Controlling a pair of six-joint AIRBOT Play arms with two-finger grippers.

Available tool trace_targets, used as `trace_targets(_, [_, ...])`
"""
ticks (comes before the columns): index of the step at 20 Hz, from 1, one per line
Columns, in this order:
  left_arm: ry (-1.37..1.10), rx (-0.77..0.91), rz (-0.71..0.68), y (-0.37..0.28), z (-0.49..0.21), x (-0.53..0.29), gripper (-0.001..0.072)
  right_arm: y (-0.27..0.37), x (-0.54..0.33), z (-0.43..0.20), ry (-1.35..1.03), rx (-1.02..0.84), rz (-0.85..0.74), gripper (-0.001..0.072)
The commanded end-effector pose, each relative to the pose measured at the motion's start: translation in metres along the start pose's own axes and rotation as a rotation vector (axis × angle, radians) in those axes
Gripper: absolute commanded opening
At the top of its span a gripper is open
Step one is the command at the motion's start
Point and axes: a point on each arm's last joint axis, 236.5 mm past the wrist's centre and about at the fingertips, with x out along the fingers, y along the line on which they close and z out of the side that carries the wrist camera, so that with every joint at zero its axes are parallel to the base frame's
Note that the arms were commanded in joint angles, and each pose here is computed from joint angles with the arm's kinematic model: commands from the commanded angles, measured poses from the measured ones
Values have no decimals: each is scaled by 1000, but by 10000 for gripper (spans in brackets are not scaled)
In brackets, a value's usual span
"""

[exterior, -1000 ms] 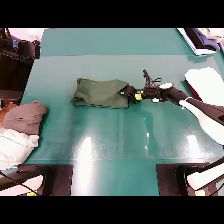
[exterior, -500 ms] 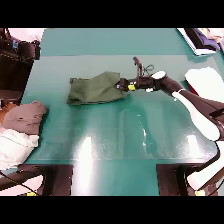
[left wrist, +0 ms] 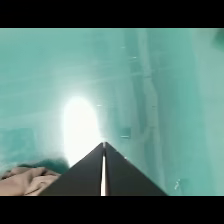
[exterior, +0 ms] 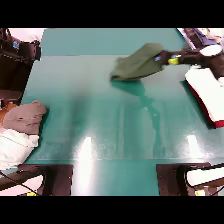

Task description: Fold the shirts.

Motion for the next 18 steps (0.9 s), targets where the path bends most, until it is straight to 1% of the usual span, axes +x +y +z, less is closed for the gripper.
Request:
trace_targets(1, [-4, -12, -71, -17, 1, -1, 27, -73, -72, 49, -140, 28, -154, 15])
trace_targets(5, [-10, -26, -168, -39, 3, -4, 27, -140, -138, 80, -283, 85, -287, 15])
trace_targets(9, [0, -40, -216, -50, 1, -6, 27, -175, -184, 93, -359, 103, -362, 15])
trace_targets(12, [16, -40, -229, -54, -3, -7, 27, -179, -208, 105, -396, 79, -387, 15])
trace_targets(16, [24, -39, -230, -54, -5, -7, 27, -153, -231, 127, -407, -20, -379, 15])
trace_targets(18, [23, -38, -230, -54, -4, -7, 27, -142, -236, 126, -360, -68, -385, 15])
